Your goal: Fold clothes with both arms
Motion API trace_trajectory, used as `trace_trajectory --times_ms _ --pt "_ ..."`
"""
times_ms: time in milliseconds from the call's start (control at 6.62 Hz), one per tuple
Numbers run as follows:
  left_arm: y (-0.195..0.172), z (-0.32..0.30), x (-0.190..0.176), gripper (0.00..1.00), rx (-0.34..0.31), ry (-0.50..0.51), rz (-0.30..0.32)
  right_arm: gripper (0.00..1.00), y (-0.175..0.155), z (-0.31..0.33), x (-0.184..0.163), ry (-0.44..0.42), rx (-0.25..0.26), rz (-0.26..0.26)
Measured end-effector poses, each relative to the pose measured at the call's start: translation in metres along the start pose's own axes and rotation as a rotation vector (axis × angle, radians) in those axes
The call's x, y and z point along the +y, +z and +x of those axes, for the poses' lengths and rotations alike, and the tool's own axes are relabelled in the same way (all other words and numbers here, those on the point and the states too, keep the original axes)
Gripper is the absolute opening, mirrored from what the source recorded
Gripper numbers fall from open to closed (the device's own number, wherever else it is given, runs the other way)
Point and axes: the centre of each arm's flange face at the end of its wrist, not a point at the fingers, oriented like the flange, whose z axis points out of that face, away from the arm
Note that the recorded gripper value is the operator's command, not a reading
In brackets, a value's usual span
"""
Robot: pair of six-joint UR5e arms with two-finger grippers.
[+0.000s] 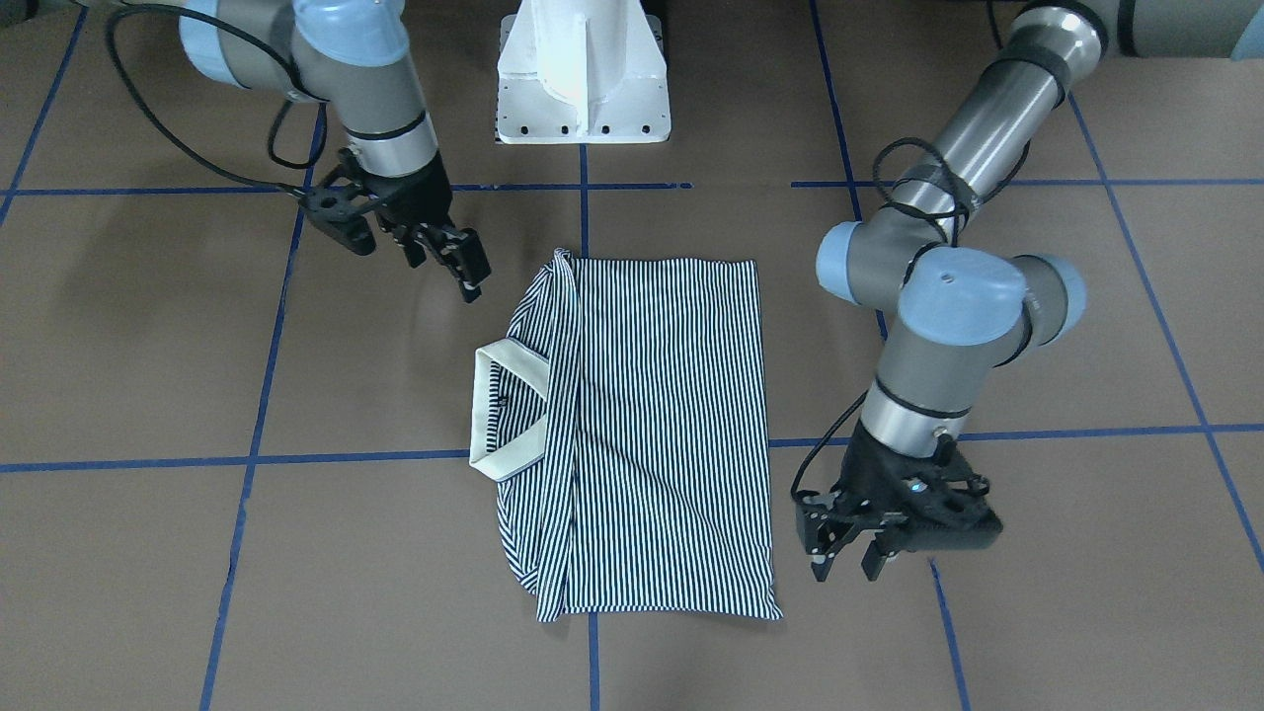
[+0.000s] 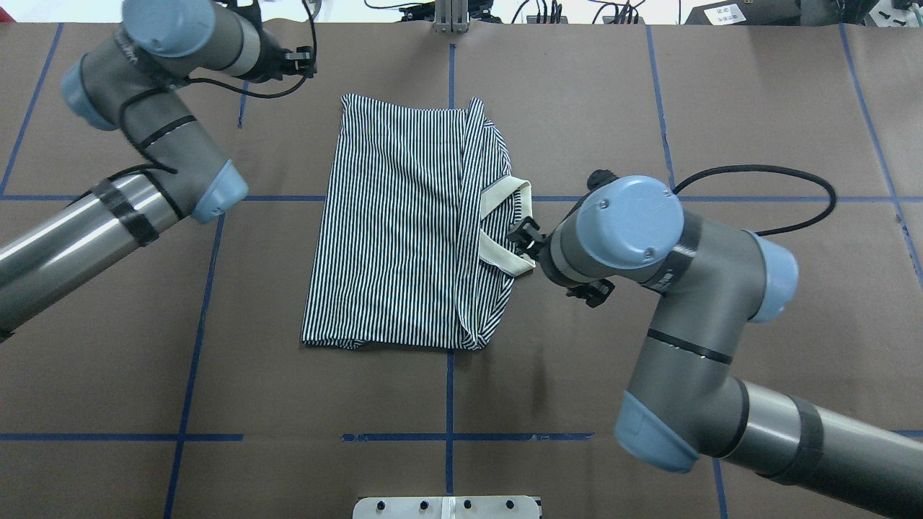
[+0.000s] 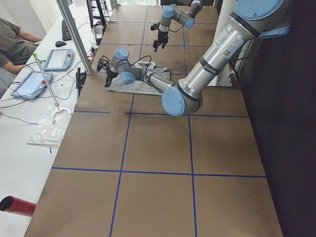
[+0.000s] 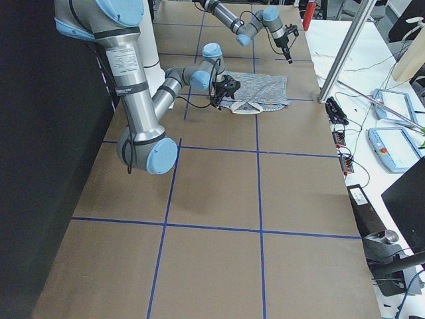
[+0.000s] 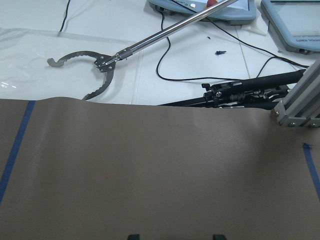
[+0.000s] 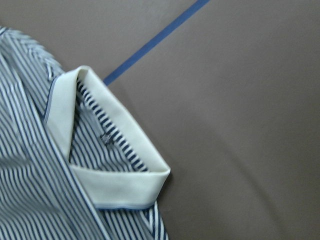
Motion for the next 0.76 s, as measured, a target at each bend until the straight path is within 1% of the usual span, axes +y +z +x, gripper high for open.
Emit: trace_trajectory --times_ms 151,302,453,605,756 --pt "-0.019 -0.024 0.016 0.61 0.024 -0.011 -0.021 1.0 0.006 -0.018 0.032 -0.063 -0.005 -0.029" --pt "-0.026 -0.034 0.025 0.61 0.032 -0.029 -0.03 0.99 0.021 -0.037 0.057 -0.1 0.011 -0.046" --pt "-0.028 -0.037 0.028 0.62 0.036 -0.048 -0.033 0.92 0.04 -0.051 0.081 -0.15 0.039 -0.061" --pt "-0.028 -0.037 0.029 0.62 0.038 -0.06 -0.034 0.81 0.053 -0.054 0.099 -0.189 0.06 -0.073" --pt "-0.028 -0.036 0.03 0.62 0.04 -0.073 -0.036 0.78 0.063 -0.053 0.106 -0.174 0.077 -0.073"
